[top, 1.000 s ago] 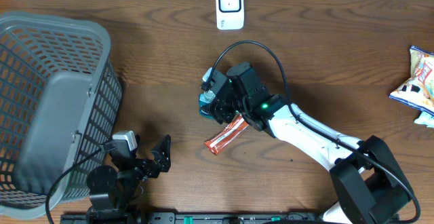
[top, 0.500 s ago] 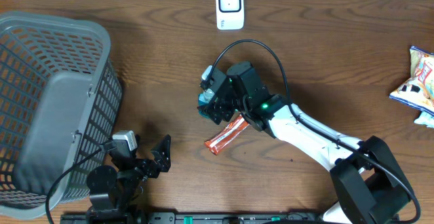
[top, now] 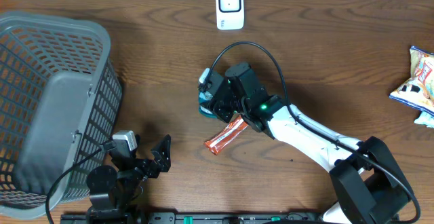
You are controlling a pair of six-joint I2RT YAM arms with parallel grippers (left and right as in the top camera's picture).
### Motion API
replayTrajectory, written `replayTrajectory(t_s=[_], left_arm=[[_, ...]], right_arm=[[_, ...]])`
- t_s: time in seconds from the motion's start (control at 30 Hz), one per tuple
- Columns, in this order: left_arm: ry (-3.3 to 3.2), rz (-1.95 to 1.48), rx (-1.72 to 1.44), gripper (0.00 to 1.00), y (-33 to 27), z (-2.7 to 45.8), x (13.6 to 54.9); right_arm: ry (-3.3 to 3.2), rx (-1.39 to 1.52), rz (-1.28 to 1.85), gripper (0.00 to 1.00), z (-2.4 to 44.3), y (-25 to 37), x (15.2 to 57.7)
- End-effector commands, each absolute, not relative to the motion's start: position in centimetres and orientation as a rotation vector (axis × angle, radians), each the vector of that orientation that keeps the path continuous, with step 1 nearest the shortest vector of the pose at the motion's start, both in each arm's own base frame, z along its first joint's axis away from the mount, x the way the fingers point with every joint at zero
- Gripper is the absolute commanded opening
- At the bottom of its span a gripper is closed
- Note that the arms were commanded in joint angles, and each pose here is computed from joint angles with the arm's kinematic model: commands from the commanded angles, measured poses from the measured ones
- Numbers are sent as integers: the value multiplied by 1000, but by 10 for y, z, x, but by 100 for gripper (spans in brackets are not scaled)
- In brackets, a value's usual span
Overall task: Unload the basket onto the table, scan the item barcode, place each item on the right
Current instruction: 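Close the right gripper on the mouthwash bottle and lift it, then carry the mouthwash bottle up to the scanner face with the right gripper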
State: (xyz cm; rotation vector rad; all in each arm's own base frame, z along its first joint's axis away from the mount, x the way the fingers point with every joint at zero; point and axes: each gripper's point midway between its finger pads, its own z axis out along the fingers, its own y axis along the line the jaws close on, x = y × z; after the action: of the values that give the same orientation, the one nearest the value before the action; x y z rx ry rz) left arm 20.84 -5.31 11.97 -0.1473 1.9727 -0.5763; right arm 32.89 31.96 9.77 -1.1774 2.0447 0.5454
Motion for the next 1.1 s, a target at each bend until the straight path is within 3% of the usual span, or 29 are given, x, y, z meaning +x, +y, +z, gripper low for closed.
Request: replayTrajectory(t_s=[0.0, 0.1, 0.2, 0.53, 0.87, 1.07], left_arm=[[2004, -583, -147, 99, -54, 110, 206], [2004, -583, -147, 99, -54, 110, 206], [2004, -583, -147, 99, -54, 110, 206], [2004, -583, -147, 99, -54, 110, 206], [2004, -583, -147, 99, -54, 110, 206], [2004, -583, -147, 99, -54, 110, 206]], right_arm=[[2010, -1184, 550, 27, 114, 324, 328], [2023, -1198, 589, 11, 113, 326, 322], [2034, -1192, 831, 3, 129, 333, 308], [2129, -1071, 1089, 1, 173, 294, 313], [1901, -1020, 1654, 1, 268, 255, 256], [1817, -1059, 1752, 3, 281, 248, 233]])
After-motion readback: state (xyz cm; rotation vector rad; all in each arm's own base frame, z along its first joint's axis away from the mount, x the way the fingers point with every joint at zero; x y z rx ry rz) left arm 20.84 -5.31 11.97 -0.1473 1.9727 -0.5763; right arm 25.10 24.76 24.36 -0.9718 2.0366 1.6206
